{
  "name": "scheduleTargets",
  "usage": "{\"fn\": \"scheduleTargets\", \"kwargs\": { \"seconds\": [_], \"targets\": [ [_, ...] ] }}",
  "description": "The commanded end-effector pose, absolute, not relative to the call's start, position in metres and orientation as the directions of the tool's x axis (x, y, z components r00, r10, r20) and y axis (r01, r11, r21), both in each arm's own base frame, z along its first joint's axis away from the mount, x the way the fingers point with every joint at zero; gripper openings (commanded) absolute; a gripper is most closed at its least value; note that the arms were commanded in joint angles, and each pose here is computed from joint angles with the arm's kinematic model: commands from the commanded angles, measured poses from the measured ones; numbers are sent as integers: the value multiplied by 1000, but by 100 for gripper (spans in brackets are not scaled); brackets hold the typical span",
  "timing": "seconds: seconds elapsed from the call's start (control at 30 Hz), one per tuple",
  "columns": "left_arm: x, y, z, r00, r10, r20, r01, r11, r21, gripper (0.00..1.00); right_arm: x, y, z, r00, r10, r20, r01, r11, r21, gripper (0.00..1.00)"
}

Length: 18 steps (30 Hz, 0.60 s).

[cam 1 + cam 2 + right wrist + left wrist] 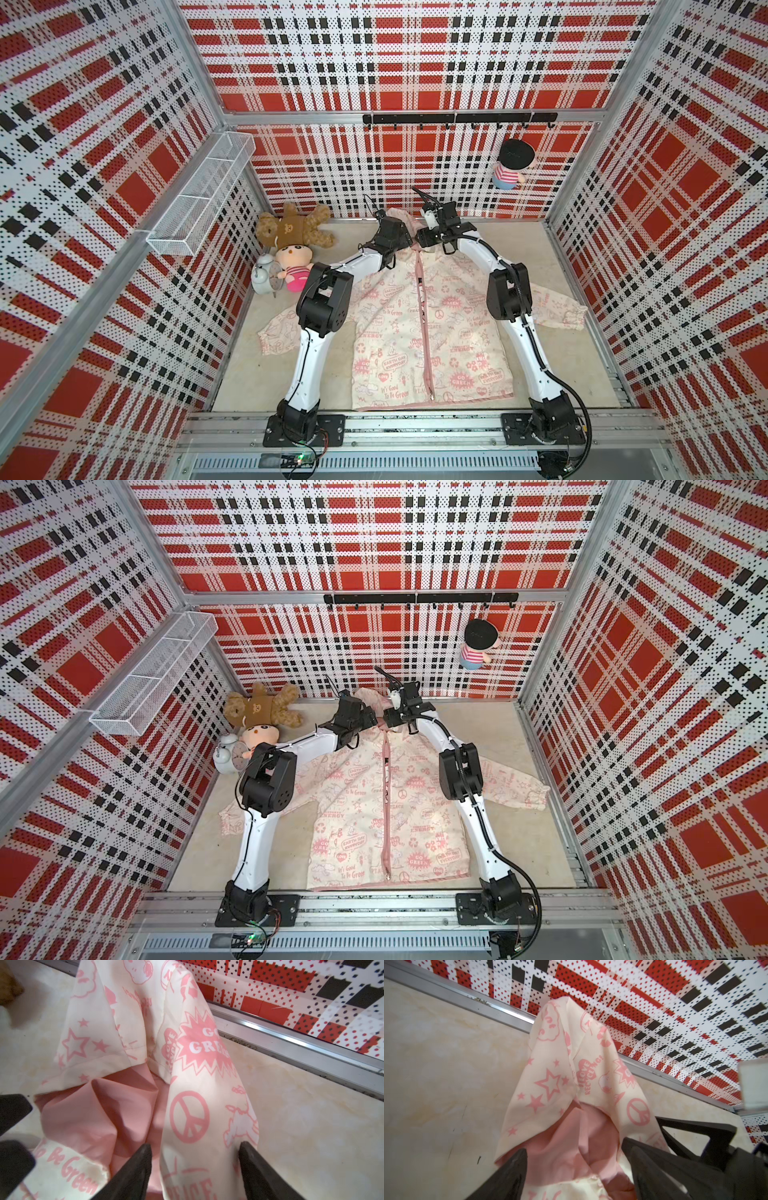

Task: Unzip the jacket
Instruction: Smooth out the jacket at the center of the board.

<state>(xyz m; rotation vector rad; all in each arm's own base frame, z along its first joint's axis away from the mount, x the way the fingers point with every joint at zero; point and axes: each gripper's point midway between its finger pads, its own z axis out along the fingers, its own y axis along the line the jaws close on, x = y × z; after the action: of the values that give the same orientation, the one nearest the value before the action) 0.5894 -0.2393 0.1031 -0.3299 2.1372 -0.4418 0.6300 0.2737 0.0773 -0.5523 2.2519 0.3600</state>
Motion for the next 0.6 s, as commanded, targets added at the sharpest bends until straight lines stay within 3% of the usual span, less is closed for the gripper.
{"fn": "scheduleTargets", "kwargs": {
  "seconds": [0.0, 0.13, 0.57],
  "targets": [
    [588, -231, 133, -504, -419, -755, -70, 891, -448, 79, 634, 274, 110, -502, -346, -793, -506, 861, -55, 70],
    [584, -224, 134, -495, -426, -757, -83, 891, -447, 78, 627, 288, 126, -432, -389, -814, -536, 836, -115, 70],
    [570, -192, 152, -419, -475, -773, -115, 873, -474, 77, 634, 272, 172, -330, -359, -873, -384, 896, -223, 64]
  ]
}}
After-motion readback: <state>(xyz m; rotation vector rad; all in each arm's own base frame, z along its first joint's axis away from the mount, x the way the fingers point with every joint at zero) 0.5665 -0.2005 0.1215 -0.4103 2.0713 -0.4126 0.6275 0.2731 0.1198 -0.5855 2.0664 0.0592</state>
